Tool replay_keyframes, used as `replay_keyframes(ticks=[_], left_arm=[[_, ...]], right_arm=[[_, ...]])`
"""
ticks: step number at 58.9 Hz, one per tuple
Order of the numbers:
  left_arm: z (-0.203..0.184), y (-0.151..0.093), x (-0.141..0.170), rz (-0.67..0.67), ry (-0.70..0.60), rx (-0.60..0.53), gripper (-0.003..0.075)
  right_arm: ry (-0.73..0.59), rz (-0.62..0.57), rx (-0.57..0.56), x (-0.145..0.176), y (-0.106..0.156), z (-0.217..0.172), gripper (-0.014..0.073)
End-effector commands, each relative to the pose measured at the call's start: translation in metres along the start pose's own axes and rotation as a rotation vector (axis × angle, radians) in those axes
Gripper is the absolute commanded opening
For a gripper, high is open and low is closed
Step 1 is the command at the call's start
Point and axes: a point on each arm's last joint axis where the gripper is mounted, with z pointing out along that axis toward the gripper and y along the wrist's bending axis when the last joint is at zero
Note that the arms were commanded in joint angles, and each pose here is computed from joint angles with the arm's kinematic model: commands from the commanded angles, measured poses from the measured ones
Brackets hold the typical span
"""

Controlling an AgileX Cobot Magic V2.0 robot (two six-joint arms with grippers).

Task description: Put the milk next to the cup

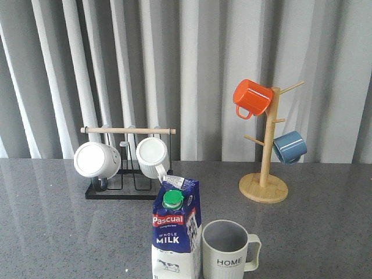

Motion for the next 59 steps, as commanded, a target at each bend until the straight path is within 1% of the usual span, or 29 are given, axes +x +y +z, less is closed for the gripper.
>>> replay_keyframes(ticks=[1, 15, 17, 21, 26, 28, 37, 59], left_arm=[[-0.0019, 0.0005, -0.0139, -0.011, -0.104, -0.010, -0.0006], [-0.0019, 0.0005, -0.0139, -0.011, -0.104, -0.010, -0.0006], [-0.0019, 0.0005, -0.0139, -0.011, -0.104, -0.010, -0.0006], [-0.0019, 0.0005, -0.0139, -0.011, -0.104, -0.010, -0.0006], [-0.0019, 0.0005, -0.0139, -0.011, -0.104, -0.010, -0.0006], [-0.0019, 0.0005, -0.0139, -0.011, -0.104, -0.010, -0.0006], [-0.0019, 0.0005, -0.0139, -0.011, -0.104, -0.010, -0.0006], [-0.0019, 0.0005, -0.0139, -0.011, -0.104, -0.010, -0.0006]], right_arm=[[-0.101, -0.013, -0.014, -0.0066, 0.0013, -0.0010, -0.0006], [-0.168, -0.016, -0.028, -0.0126, 0.0026, -0.0019, -0.0006], [-0.169, -0.031, -0.029, -0.0127, 0.0028, -0.0019, -0.0006], [-0.175, -0.092, -0.029, -0.0132, 0.0033, -0.0020, -0.0006], [-0.176, -0.226, -0.026, -0.0129, 0.0040, -0.0020, -0.0006], [-0.176, -0.251, -0.025, -0.0129, 0.0042, -0.0020, -0.0006], [-0.174, -0.235, -0.023, -0.0128, 0.0038, -0.0019, -0.0006], [-0.168, -0.236, -0.022, -0.0123, 0.0036, -0.0018, -0.0006]])
